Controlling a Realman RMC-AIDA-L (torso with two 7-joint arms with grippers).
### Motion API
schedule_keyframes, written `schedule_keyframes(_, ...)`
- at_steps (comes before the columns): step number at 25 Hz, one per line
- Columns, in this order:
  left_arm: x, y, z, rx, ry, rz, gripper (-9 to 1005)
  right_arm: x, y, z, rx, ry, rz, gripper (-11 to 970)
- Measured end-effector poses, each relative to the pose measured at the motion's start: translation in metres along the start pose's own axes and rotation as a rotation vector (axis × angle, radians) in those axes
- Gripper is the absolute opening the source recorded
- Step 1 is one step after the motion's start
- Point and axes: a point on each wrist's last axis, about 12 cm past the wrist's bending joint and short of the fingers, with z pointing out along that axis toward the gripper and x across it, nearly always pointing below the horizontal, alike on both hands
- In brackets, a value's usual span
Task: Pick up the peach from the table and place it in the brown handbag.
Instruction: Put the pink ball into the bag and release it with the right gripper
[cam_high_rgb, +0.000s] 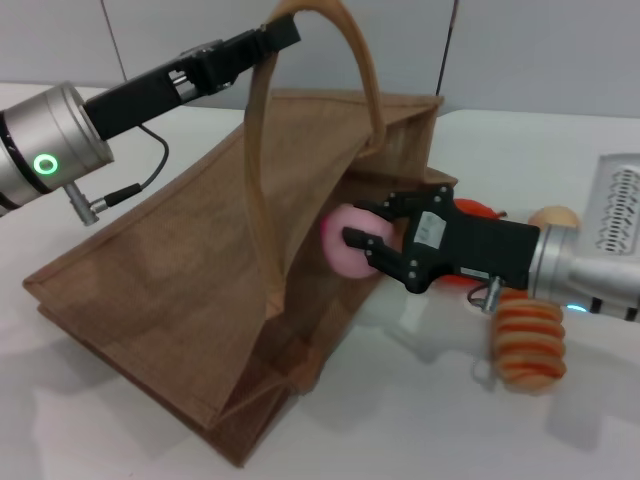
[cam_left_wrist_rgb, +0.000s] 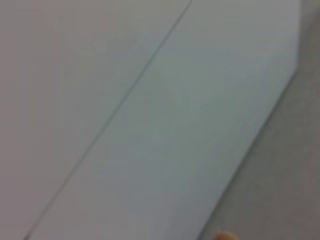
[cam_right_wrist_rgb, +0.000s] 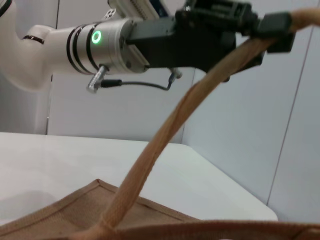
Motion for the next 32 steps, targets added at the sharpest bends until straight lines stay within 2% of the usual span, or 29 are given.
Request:
schedule_keyframes(12,-0.01,-0.02,-0.002,0.183,-0.064,-0.021,131,-0.007,-0.01,0.025,-0.012,0.077,-0.047,298)
schedule_keyframes(21,-0.014,-0.021,-0.002,0.192,-0.079,-0.019,131,-0.023,-0.01,0.058,-0.138,0.167,-0.143,297)
schedule_keyframes(30,-0.018,-0.016,-0.011,0.145,-0.136,-0.02,131,-0.025,-0.007,0.06,-0.196,0.178,-0.189,296)
schedule_keyframes(32,-0.018,-0.015,-0.013,0.129,-0.15,-0.021,131,-0.025,-0.007,0.06,-0.193,0.176,-0.184,338)
